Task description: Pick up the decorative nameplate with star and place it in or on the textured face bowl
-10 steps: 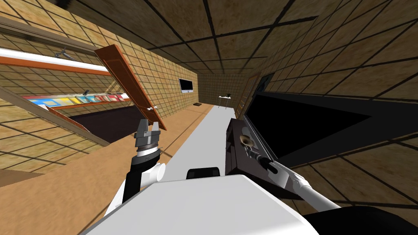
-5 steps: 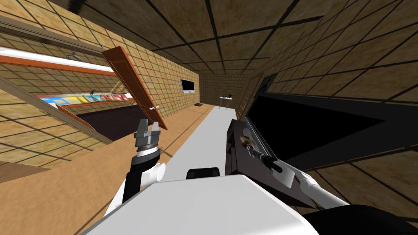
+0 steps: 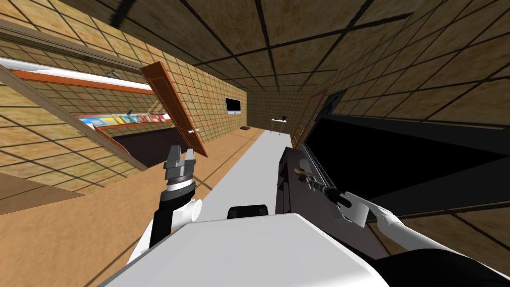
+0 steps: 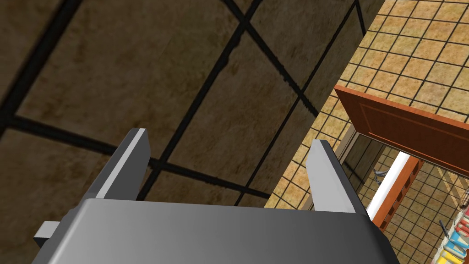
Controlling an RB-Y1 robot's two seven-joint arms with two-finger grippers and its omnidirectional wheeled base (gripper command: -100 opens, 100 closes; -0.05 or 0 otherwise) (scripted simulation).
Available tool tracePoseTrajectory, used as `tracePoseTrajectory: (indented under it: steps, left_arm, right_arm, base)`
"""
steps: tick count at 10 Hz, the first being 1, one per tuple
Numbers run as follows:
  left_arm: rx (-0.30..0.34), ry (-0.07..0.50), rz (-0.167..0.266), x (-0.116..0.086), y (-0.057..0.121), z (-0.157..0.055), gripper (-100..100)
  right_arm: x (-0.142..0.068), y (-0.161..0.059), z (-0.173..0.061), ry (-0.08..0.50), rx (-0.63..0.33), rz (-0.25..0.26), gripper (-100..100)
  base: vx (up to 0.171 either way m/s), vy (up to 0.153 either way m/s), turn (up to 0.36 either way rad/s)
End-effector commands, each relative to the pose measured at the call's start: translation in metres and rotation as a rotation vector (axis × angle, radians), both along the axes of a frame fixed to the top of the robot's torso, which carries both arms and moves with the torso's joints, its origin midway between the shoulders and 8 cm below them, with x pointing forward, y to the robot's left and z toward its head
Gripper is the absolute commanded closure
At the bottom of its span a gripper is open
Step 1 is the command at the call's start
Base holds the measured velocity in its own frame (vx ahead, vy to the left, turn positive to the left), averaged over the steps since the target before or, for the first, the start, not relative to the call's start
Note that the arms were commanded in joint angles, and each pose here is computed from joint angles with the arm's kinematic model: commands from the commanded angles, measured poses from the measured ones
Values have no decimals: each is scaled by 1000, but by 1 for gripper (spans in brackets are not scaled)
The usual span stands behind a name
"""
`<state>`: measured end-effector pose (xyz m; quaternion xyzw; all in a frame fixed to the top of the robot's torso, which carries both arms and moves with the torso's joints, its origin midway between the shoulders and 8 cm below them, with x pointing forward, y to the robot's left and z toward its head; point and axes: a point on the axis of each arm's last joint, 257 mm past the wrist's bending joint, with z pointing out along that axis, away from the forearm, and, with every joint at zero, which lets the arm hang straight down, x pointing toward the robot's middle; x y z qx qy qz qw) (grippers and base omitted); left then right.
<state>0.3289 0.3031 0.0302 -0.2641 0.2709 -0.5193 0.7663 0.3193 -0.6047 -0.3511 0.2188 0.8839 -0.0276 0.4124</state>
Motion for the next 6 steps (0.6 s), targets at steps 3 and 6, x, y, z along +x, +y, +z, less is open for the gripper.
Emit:
tracePoseTrajectory:
  steps: [3, 6]
  left_arm:
    - [0, 0, 0, 0, 0, 0, 0]
    - [0, 0, 0, 0, 0, 0, 0]
  right_arm:
    - [-2, -26, 23, 21, -29, -57, 100]
    - [-3, -51, 48, 39, -61, -114, 100]
  base:
    - [-1, -32, 110]
    - [-7, -30, 130]
